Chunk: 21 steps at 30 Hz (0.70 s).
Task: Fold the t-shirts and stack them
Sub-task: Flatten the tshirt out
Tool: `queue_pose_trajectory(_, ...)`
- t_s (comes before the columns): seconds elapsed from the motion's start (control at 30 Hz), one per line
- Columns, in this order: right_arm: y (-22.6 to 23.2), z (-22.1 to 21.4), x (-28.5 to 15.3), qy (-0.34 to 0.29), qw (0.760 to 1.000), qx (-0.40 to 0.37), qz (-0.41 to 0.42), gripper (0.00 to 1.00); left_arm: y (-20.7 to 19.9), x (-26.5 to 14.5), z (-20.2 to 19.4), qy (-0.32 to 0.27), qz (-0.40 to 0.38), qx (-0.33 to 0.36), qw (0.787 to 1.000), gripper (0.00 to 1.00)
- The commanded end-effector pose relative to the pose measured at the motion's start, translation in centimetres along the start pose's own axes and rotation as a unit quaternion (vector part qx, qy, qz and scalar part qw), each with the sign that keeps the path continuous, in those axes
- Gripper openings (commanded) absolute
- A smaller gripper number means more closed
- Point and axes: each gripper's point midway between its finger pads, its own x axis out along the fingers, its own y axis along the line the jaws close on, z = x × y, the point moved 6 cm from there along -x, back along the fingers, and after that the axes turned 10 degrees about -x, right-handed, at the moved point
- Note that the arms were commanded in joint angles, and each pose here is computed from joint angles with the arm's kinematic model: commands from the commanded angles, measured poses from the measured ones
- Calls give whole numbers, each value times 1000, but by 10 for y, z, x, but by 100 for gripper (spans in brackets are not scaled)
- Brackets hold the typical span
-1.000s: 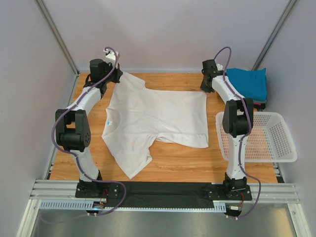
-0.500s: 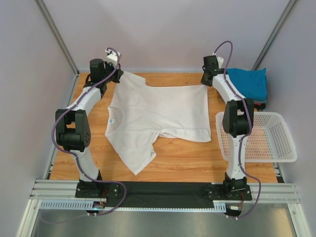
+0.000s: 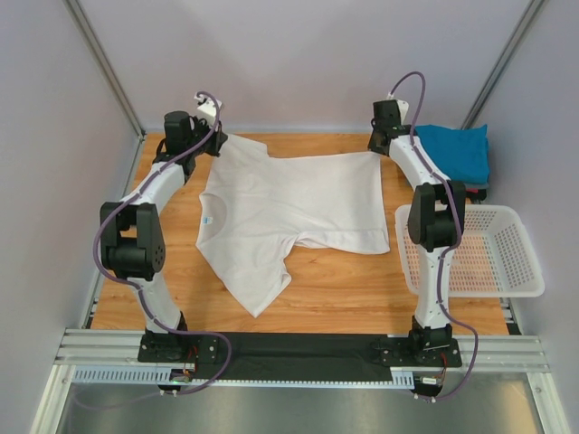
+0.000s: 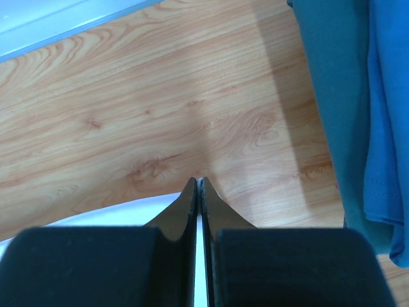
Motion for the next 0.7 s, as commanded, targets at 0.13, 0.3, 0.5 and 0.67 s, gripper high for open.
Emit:
queue_pose_trajectory(0.13,-7,23,-22,-39,999,2,8,1,-16,-30,24,-41,-26,44,998,0)
queue_pose_trajectory(0.3,-6,24,-27,-42,999,2,17,1,-15,-35,18,-40,-13,43,998,0)
queue_pose_trajectory(0.5,-9,24,-34,-41,999,2,16,0,-17,-41,17,-43,-9,45,998,0)
queue_pose_trajectory(0.67,-9,26,-37,-45,999,1,18,0,-24,-42,13,-40,-36,49,997,0)
